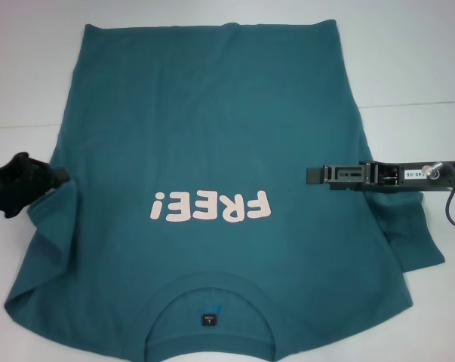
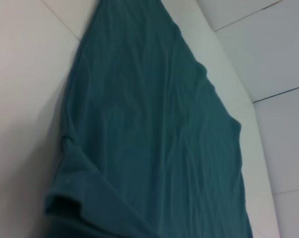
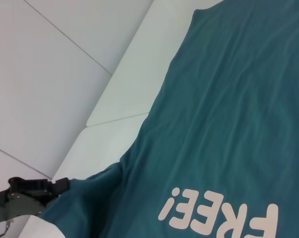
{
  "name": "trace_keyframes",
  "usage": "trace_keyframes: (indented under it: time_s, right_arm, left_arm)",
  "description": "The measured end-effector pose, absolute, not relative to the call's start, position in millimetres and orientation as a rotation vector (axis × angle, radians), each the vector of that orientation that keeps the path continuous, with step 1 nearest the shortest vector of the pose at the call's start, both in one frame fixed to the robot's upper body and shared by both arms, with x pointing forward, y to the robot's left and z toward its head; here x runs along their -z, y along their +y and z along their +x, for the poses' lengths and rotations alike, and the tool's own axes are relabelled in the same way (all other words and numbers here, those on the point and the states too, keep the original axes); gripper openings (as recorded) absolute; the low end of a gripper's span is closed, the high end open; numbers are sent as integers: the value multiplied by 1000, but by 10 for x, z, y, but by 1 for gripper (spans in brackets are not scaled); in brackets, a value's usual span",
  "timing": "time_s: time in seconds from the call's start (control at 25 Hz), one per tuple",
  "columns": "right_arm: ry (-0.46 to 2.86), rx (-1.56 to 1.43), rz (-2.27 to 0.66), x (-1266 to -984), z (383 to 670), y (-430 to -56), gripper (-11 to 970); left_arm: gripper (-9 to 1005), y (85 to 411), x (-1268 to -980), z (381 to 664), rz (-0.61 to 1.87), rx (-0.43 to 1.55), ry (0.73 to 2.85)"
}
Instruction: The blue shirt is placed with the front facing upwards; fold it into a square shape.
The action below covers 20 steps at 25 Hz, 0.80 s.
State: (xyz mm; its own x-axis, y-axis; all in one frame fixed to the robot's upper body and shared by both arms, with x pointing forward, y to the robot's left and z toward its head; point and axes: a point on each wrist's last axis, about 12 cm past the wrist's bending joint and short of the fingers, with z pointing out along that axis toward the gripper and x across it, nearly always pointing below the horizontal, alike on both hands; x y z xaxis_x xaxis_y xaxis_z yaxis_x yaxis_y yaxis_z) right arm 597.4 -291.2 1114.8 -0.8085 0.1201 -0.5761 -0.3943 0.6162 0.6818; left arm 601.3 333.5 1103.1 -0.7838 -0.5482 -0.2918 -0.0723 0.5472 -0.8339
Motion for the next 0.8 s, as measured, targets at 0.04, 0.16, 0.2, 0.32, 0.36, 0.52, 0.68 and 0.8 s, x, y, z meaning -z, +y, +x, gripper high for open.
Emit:
trace_keyframes:
  time_s: [0.04, 0.16, 0.2, 0.32, 0.36, 0.52, 0.68, 0.8]
  right_arm:
    - [2252, -1143, -214, -11147, 5972, -2914, 914]
    - [2251, -1141, -213, -11144, 5970, -2919, 914]
    - [2251, -1139, -212, -11143, 5971, -2921, 914]
    - [2249, -1129, -208, -11141, 5976, -2932, 915]
    - [2249, -1125, -206, -11141, 5977, -2937, 915]
    - [2247, -1118, -199, -11138, 5974, -2954, 915]
    - [2246, -1122, -198, -11128, 5965, -2945, 915]
    - [2246, -1117, -194, -11120, 5968, -2945, 915]
  left_arm:
    - [24, 3310, -11024, 6031, -496, 1175, 2258]
    - [24, 3221, -11008, 6086, -469, 1154, 2285]
    - [24, 3189, -11006, 6108, -455, 1142, 2298]
    - [24, 3130, -11030, 6165, -419, 1116, 2320]
    - [24, 3122, -11038, 6175, -408, 1108, 2326]
    - [25, 3115, -11086, 6201, -352, 1076, 2354]
    - [25, 3098, -11134, 6208, -276, 1022, 2413]
    - [24, 3067, -11192, 6240, -204, 980, 2443]
